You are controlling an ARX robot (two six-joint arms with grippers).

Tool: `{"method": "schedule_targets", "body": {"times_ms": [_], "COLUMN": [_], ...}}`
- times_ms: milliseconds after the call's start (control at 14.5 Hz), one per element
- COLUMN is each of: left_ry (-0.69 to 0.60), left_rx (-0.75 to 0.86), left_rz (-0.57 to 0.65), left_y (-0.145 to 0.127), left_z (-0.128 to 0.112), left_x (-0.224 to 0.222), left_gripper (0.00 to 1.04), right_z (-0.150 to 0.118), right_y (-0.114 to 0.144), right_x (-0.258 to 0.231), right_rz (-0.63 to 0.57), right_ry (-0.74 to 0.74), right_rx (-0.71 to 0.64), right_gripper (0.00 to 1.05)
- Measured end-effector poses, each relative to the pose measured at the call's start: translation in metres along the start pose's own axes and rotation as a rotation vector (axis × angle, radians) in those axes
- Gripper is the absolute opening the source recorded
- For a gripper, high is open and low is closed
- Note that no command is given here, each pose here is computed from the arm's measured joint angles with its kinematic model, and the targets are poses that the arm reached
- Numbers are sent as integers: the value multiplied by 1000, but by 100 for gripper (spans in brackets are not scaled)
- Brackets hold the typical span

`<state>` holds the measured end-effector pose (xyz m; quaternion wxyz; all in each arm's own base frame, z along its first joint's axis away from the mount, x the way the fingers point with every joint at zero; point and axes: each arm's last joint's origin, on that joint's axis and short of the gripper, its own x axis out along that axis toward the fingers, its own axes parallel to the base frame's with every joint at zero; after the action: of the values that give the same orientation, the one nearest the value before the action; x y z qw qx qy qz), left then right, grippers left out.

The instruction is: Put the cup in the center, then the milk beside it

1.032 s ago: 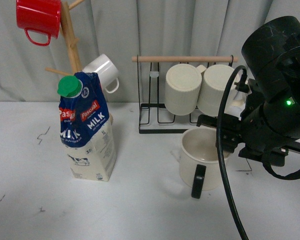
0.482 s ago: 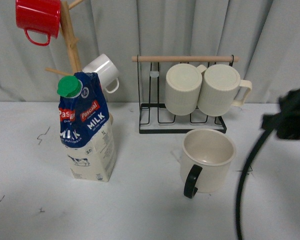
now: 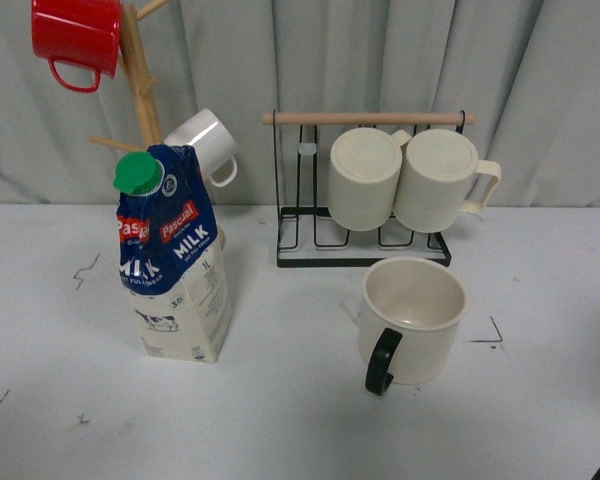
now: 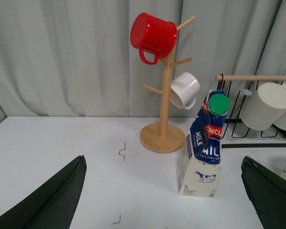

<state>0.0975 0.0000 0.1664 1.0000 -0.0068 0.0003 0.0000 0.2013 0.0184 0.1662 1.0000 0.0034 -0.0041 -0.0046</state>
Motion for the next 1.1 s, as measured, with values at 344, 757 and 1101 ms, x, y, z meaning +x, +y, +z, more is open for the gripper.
{"method": "schedule_targets", "body": {"times_ms": [344,757,1101], "left_ry": [0,0,0], "left_rx": [0,0,0], "left_rz": [0,0,0], "left_y": [0,0,0], "left_z": [0,0,0], "left_x": [0,0,0], "left_gripper": [98,98,98], "right_z": [-3,1,5], "right_y": [-19,-20,-20], "right_x": [-35,-65,-77], "right_rz": [0,1,1], "right_ry": [22,8,-3], "right_rx": [-1,-1,-1], "right_gripper": [2,2,2]}}
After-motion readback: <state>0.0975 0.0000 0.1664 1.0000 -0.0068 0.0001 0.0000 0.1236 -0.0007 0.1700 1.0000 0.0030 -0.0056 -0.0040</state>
